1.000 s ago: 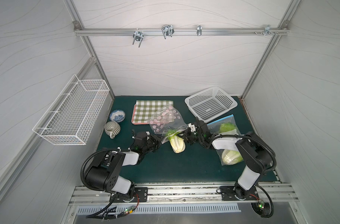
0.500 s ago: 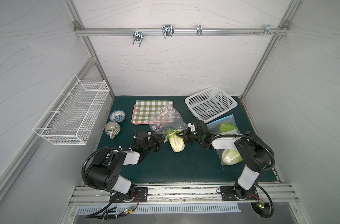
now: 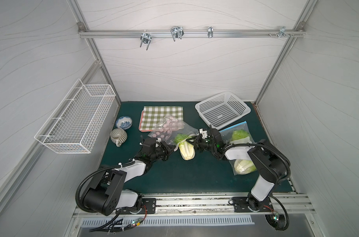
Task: Put the chinese cabbages into a zipper bag and zip it
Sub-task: Place the Chinese cabbage in the zipper food storage bag.
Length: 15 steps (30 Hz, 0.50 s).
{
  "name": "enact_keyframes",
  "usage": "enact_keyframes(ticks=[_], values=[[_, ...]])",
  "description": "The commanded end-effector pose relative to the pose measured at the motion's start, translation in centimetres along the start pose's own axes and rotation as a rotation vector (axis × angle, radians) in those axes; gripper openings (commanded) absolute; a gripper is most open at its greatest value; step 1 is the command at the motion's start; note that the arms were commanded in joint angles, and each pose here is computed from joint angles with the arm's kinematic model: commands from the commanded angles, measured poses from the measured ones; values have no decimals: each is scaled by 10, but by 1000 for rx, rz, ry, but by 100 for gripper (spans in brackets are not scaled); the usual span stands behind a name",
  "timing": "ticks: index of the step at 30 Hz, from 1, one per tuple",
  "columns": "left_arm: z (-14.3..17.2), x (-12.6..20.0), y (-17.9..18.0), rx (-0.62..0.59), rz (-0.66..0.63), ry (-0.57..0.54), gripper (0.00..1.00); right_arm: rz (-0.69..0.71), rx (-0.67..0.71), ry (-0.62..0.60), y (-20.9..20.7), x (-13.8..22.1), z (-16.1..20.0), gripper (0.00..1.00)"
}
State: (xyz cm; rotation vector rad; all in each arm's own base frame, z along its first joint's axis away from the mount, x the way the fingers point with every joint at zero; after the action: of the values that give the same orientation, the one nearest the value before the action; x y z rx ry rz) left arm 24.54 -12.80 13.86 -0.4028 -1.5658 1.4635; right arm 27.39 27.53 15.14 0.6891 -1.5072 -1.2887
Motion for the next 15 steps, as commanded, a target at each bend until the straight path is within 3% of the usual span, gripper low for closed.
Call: enact_keyframes(ticks=[1,9,15], values=[[13,0,-13,-54,1,110,0,-134,9,-59,34,8,-10,0],[39,-7,-36,-154,9,230,0,-82,20,-134,35,13,-16,0],[44,-6,-43,-182,26,260,0,28,9,-182,26,21,-17,0]])
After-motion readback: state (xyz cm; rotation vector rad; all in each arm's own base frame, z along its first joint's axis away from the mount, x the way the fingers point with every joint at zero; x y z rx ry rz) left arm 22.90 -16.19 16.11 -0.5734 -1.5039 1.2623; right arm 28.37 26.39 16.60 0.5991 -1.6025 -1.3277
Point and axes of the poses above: each gripper's point midway between its finger pads, its own x axis back along the fingers, its own y axis along the line the jaws close on, z = x × y, the point moved 9 cm from there along x, back along the fingers, and after that the axes turned 2 degrees about -x, right-handed, at the moved point
